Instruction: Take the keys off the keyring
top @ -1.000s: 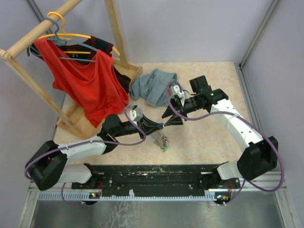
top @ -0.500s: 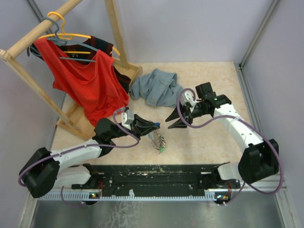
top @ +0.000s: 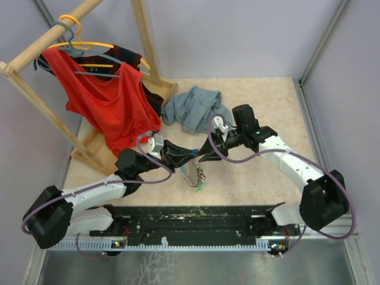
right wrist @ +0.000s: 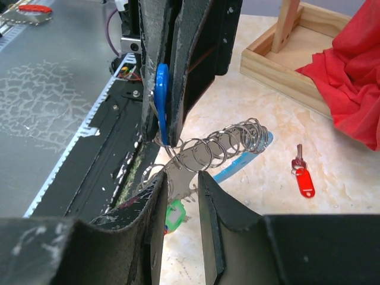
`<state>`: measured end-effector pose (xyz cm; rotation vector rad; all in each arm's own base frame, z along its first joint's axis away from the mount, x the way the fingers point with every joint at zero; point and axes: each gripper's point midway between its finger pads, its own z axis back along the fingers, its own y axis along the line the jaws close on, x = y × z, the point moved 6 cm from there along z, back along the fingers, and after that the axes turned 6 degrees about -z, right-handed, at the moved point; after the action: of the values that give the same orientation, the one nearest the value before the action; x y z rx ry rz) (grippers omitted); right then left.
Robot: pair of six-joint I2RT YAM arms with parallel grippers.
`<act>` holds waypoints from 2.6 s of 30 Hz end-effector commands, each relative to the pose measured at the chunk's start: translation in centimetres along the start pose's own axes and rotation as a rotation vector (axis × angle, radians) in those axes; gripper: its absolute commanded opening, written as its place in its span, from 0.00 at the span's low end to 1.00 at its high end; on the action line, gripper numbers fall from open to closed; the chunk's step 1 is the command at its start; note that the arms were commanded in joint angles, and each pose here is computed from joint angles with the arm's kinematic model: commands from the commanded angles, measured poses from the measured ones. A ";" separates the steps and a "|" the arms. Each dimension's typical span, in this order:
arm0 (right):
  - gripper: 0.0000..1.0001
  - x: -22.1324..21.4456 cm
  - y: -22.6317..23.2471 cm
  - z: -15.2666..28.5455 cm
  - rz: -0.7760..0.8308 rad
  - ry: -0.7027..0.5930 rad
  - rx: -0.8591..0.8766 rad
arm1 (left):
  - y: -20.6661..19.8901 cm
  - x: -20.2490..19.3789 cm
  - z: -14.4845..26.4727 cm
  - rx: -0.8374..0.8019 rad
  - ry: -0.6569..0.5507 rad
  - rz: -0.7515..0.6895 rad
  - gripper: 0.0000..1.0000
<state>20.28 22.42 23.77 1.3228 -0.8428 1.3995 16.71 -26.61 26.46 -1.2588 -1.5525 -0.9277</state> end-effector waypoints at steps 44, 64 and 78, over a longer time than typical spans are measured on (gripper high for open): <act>0.00 2.3 -0.4 -1.0 -0.053 0.012 0.018 | -1.2 2.4 -1.0 -0.083 -0.067 -0.216 0.00; 0.00 2.2 -0.1 -1.1 -0.084 0.019 0.060 | -0.5 1.7 -2.4 -0.127 0.054 -0.230 0.00; 0.00 2.2 -0.2 -1.1 -0.097 0.021 0.073 | -0.4 1.2 -2.3 -0.114 0.103 -0.235 0.00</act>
<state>20.02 23.23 23.78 1.3476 -0.6550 1.3197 16.80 -28.41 26.28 -1.1062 -1.5361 -1.2079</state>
